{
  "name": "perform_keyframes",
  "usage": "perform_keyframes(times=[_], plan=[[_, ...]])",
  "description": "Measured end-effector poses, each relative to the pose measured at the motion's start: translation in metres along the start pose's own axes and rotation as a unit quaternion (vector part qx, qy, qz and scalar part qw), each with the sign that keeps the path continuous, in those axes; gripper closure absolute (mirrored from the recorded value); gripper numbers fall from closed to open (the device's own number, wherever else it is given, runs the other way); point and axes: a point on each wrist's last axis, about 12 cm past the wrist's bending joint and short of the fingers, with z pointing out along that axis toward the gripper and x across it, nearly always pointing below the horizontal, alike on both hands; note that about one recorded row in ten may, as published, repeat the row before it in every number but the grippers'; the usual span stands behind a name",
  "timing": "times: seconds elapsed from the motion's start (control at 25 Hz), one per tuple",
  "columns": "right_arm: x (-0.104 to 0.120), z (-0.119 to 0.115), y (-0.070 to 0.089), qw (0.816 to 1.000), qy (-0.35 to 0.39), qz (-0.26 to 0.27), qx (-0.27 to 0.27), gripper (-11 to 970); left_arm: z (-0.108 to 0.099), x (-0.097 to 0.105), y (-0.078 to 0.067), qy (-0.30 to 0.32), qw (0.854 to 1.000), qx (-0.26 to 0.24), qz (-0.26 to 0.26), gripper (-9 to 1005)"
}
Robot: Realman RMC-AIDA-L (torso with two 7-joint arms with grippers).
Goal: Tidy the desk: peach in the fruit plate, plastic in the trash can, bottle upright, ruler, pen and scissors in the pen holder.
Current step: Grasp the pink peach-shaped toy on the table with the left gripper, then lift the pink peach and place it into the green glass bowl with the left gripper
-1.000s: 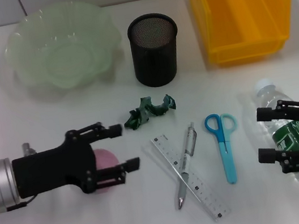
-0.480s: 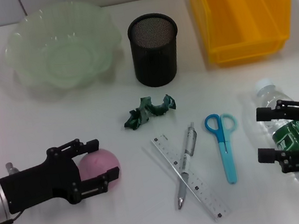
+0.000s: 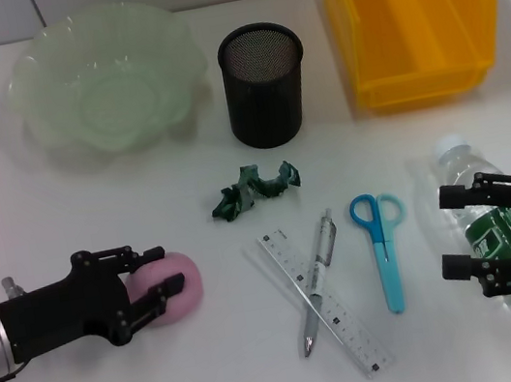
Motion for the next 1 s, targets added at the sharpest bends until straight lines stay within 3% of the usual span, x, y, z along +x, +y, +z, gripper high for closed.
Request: perform_keyframes(times=[0.28,0.56,0.76,0.8,0.92,1.0], plan=[[-0.001,-0.001,0.001,1.0,-0.004,0.001,-0.001,138,0.0,-0.004,0.001,-0.018,1.0,-0.004,-0.002,713],[-0.002,0.0,0.0,1.0,-0.005,0.001,-0.003,138,0.0,-0.023,0.008,-0.082,0.996,-0.022,0.003,838],[-0.003,0.001,-0.001,1.0,-0.005,-0.001,-0.005,139,0.011,-0.055,0.032,-0.197,0.975,-0.102,-0.008,880],[-0.003,0.002,-0.001,1.0,-0.004,-0.001,-0.006,139,0.011,-0.055,0.032,-0.197,0.975,-0.102,-0.008,889],[-0.003,0.003,-0.001,1.0,-0.004,-0.001,-0.007,139,0.023,-0.075,0.066,-0.227,0.952,-0.202,-0.04,914],[-0.004,0.004,-0.001,1.0,-0.005,-0.002,-0.009,139,0.023,-0.075,0.066,-0.227,0.952,-0.202,-0.04,920]])
